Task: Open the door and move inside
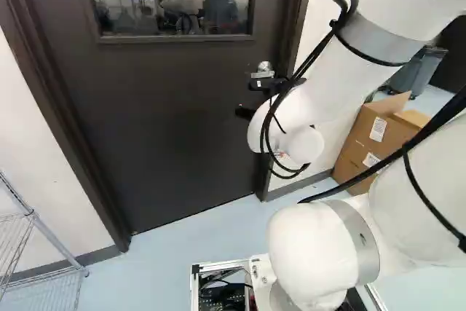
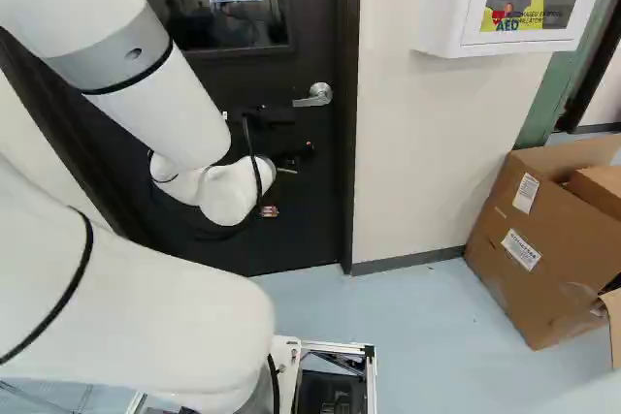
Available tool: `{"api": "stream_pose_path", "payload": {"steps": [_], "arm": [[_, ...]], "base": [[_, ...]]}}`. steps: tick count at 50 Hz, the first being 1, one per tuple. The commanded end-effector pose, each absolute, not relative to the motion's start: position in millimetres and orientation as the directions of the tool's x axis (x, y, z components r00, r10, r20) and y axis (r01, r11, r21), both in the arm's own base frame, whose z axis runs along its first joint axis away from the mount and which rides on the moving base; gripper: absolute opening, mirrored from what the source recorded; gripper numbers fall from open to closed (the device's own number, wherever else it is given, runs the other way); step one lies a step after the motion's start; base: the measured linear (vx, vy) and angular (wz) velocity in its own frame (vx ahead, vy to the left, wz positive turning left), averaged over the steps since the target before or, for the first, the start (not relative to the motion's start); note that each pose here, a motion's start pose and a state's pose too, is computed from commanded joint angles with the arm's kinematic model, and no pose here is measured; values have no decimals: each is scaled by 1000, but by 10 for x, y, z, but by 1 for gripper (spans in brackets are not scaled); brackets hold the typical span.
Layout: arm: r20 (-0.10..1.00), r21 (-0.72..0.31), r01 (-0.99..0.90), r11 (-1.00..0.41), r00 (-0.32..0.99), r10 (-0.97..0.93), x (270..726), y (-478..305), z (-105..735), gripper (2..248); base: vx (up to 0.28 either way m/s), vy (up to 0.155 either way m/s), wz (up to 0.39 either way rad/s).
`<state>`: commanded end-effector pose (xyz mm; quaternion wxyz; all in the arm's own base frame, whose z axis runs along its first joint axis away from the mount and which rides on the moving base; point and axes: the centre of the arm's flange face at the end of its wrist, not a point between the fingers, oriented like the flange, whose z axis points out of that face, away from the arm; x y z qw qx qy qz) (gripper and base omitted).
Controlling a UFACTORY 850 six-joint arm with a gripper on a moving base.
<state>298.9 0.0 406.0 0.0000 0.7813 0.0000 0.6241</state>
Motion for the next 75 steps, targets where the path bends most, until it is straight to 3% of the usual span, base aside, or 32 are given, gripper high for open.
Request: {"api": "stream_pose_path", "payload": {"steps": [75], "arm": [[999, 4, 6, -1000, 53, 4, 3648, 5, 4858, 247]], "base": [[0, 0, 0]]}}
